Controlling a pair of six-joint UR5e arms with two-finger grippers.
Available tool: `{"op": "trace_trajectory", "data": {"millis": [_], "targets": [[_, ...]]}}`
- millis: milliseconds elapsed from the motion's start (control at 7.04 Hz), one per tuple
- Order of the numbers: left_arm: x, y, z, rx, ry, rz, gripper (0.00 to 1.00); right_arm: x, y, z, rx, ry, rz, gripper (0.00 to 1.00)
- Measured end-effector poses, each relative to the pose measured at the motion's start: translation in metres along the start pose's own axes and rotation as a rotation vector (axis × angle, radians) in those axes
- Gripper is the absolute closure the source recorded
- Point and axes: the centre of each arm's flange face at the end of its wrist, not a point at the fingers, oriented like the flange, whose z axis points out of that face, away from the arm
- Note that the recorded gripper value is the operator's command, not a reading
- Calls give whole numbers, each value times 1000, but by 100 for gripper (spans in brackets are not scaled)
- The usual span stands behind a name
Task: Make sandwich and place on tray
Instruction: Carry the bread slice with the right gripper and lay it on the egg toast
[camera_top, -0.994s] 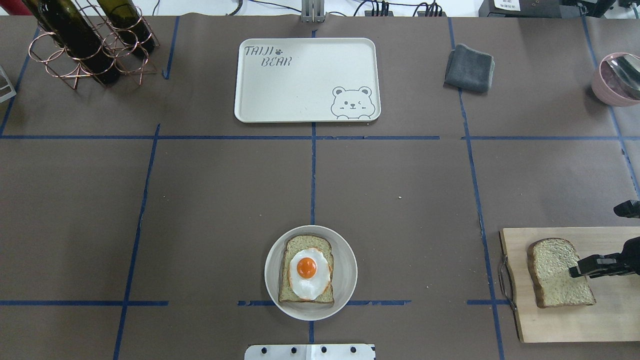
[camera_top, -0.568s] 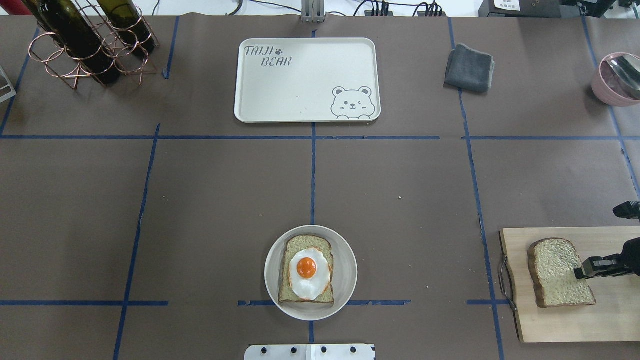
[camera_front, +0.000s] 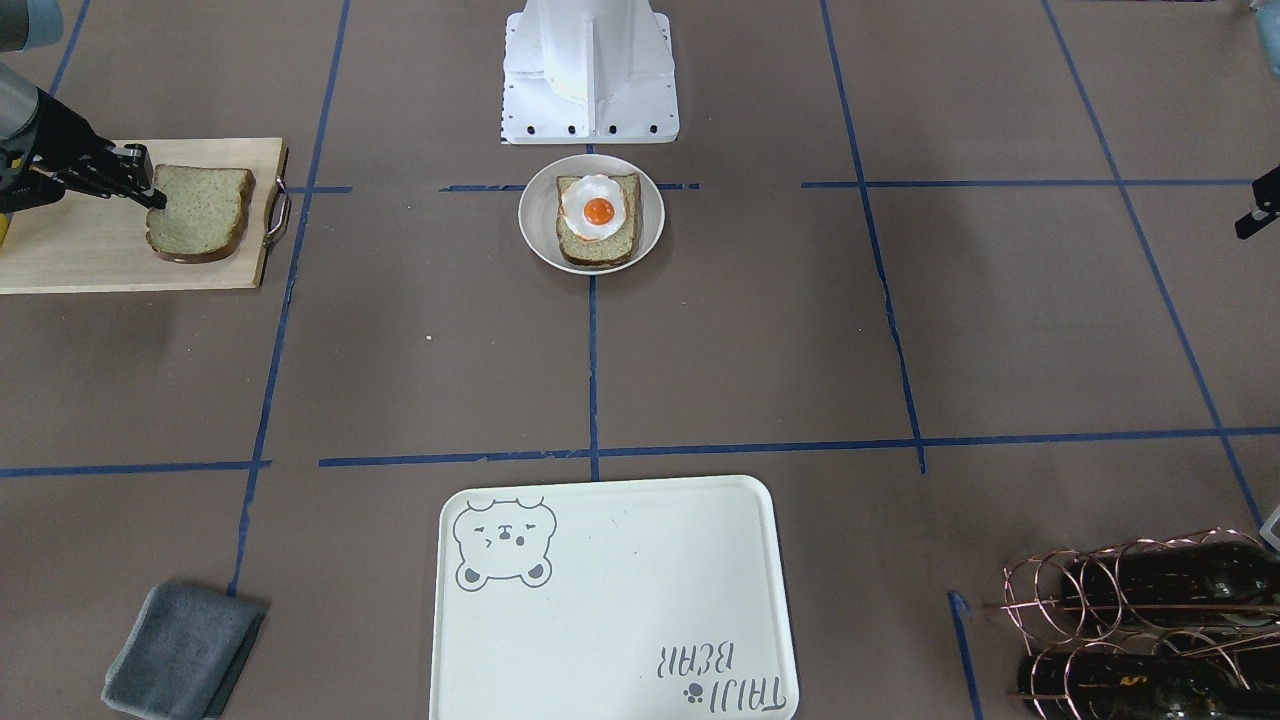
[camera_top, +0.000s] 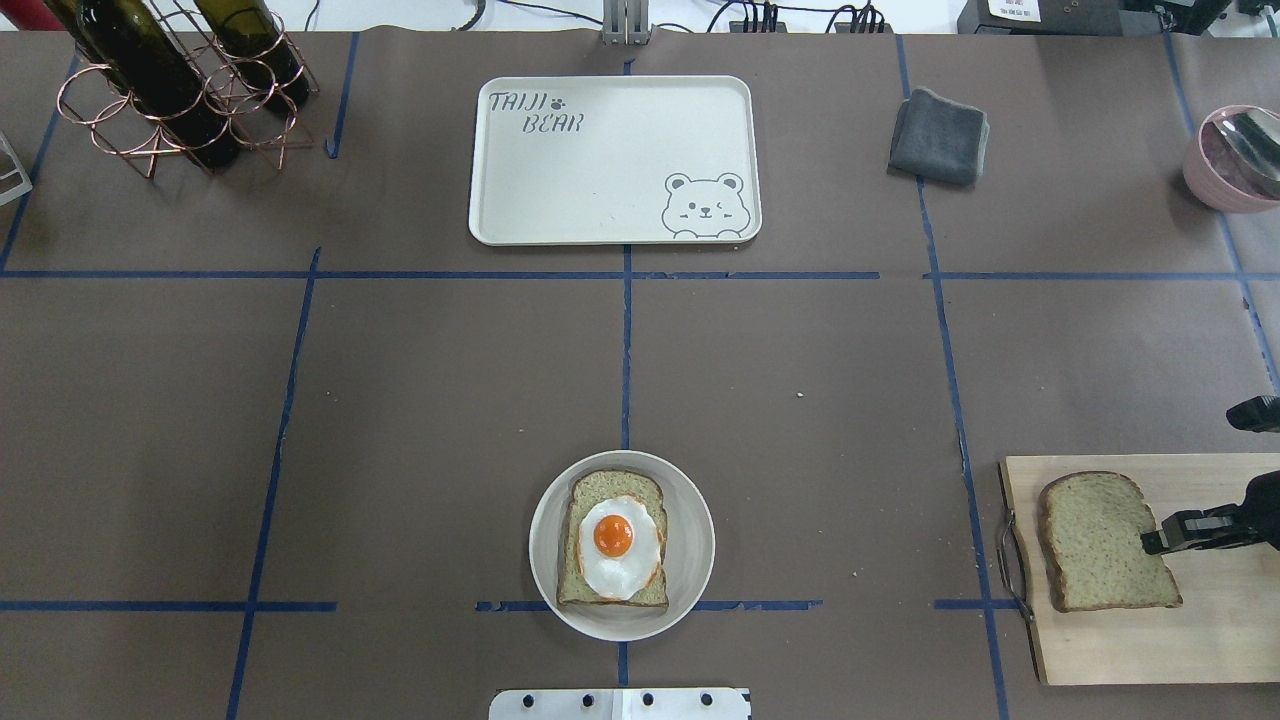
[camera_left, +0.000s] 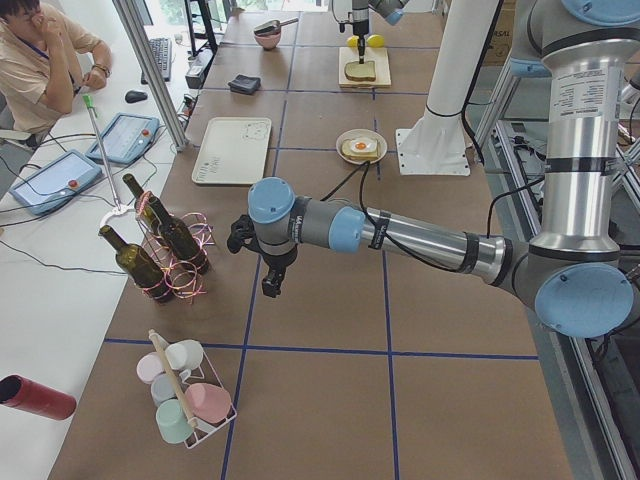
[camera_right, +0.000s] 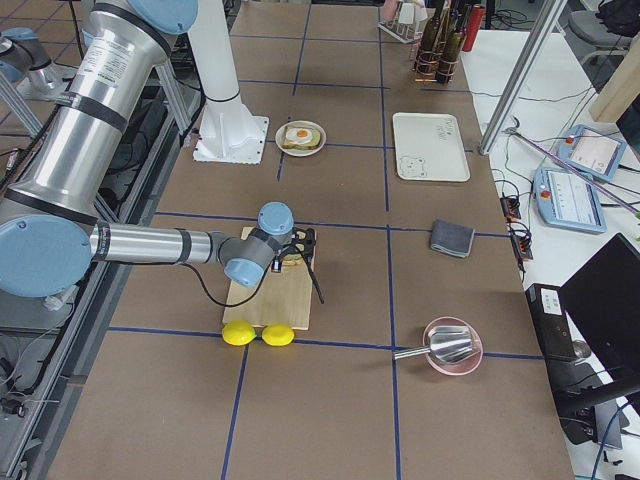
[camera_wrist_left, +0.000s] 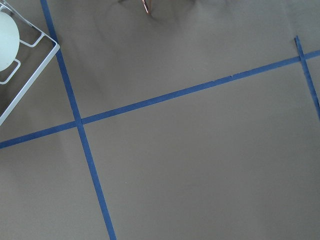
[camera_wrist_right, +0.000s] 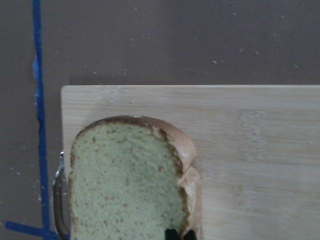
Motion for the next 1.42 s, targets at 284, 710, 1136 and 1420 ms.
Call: {"op": "trace_trajectory", "data": {"millis": [284, 710, 1136, 1420], "targets": [[0, 0, 0, 0, 6, 0, 0, -54, -5, -22, 38, -109, 40, 100], [1, 0, 1, -1, 19, -2, 0, -170, -37, -25, 47, -363, 104, 100], [1, 0, 1, 0, 20, -1, 0, -309, -40, 44, -22, -510, 133, 100], [1, 0, 0, 1, 21, 0, 0, -371, -9, 101, -16, -517, 147, 100]]}}
